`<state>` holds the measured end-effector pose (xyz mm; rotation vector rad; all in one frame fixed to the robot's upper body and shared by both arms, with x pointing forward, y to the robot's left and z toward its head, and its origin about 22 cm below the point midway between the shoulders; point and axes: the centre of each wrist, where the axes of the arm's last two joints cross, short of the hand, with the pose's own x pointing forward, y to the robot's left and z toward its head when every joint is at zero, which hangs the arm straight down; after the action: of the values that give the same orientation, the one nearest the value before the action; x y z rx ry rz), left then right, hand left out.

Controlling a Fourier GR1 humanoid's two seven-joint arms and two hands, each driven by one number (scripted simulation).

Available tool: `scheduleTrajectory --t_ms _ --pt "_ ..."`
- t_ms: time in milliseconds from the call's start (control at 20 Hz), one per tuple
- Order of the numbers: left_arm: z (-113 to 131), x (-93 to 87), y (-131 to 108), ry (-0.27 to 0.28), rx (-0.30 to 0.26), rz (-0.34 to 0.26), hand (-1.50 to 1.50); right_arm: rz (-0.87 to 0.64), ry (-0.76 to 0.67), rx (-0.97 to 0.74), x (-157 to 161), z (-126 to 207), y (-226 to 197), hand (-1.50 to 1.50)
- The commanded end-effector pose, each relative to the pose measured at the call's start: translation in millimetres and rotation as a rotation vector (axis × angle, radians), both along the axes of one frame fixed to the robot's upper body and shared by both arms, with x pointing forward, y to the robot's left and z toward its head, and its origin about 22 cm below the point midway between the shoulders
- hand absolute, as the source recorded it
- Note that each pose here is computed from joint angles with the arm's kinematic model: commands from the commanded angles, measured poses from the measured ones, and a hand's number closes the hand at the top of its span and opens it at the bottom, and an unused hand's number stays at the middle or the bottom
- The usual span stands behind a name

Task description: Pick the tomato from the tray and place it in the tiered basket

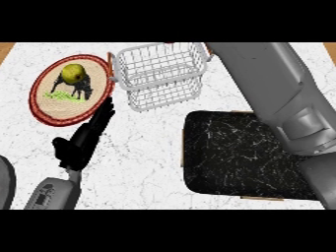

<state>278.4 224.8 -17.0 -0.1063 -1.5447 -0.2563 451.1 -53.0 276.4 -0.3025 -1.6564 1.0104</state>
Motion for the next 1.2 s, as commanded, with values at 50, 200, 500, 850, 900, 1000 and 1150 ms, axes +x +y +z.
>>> scheduleTrajectory --t_ms 50,200,500,850,900,1000,1150 --pt "-2.5 0.3 1.9 0.006 0.010 0.005 0.00 0.013 0.024 0.002 -4.2 -3.7 33.2 1.50" --pt "5.4 2.5 0.9 0.010 0.012 0.014 0.00 0.043 0.047 0.032 -6.6 -29.6 47.6 1.50" --pt "-5.1 -2.5 -14.7 0.004 0.002 -0.032 0.00 0.045 0.169 0.116 -2.2 -34.7 47.9 1.50" --pt "-2.6 0.6 -14.4 -0.004 0.002 -0.014 0.00 -0.030 0.517 0.200 4.3 -49.2 37.9 -1.50" --pt "-5.5 -4.1 -4.3 0.000 0.007 0.000 0.00 -0.015 0.530 0.219 2.6 -31.6 44.2 -1.50" --pt "4.1 -5.8 -9.5 -0.003 0.010 -0.015 0.00 -0.024 0.553 0.281 4.3 -39.6 38.8 -1.50" --pt "-2.4 -2.4 -0.2 -0.002 0.010 0.015 0.00 -0.067 0.508 0.350 3.5 -32.3 39.3 -1.50"
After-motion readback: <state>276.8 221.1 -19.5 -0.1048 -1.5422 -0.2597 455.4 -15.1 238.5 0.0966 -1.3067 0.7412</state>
